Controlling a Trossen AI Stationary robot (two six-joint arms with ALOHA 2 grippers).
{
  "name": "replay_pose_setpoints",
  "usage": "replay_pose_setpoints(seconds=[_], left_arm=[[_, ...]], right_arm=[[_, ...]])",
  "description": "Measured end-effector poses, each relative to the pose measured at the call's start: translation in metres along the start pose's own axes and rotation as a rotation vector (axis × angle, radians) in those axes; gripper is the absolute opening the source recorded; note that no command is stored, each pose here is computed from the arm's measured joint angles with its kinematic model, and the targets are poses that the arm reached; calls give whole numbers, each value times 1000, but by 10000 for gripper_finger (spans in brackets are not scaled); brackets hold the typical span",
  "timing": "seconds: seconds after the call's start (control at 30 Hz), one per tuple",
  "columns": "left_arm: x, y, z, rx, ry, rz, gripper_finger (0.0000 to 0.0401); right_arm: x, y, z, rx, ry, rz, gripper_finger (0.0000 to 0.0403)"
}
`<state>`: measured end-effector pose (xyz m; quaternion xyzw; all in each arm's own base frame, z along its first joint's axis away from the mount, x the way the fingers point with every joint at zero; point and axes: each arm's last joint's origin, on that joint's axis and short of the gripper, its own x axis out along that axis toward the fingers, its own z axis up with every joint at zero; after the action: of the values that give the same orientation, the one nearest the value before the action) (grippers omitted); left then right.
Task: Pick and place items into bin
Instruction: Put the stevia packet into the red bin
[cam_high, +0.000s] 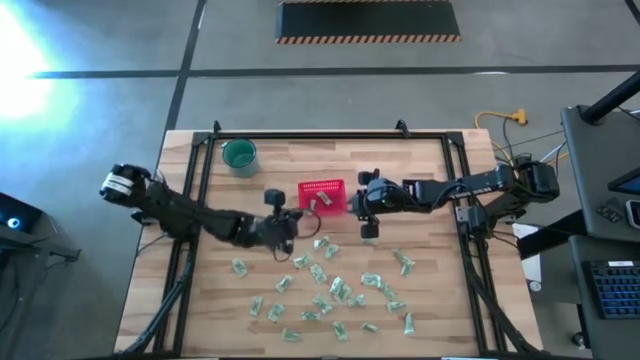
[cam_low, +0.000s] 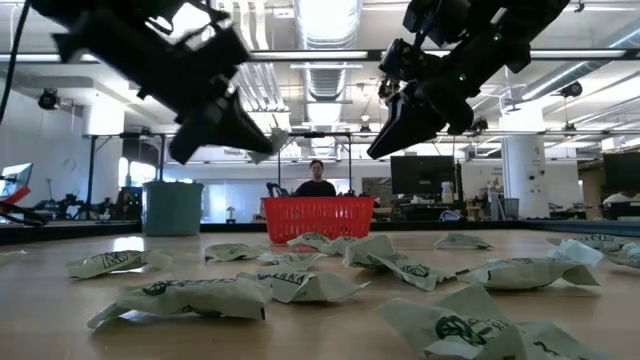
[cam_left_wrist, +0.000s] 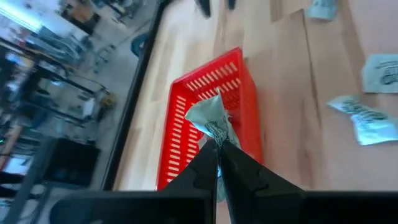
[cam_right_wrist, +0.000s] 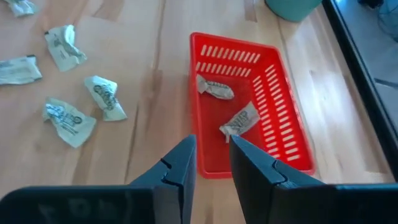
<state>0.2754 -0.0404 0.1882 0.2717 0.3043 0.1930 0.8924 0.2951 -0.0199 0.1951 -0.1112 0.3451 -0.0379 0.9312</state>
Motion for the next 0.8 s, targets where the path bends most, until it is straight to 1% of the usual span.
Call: replay_pose_setpoints(seconds=[0.1,0.23,0.37,0.43,0.57,0.7,0.8], left_arm=[[15,16,-6,-39,19,-30,0],[28,34,-15,-78,61,-2,0],[32,40,-18,-41,61,-24,0],[33,41,-18,-18,52,-48,9],[33,40,-16,15,21,-83,52],[33,41,-15,19,9,-74,109],[33,42,-15,41,11,-68,145]], right_arm=[[-1,6,1,16,-2,15,89],[-2,17,3,19,-8,44,91],[-4,31,1,37,31,87,86],[-6,39,-1,62,62,108,83],[-10,53,-6,145,133,140,82],[-13,65,-8,230,169,160,87],[-15,71,-9,265,183,135,89]])
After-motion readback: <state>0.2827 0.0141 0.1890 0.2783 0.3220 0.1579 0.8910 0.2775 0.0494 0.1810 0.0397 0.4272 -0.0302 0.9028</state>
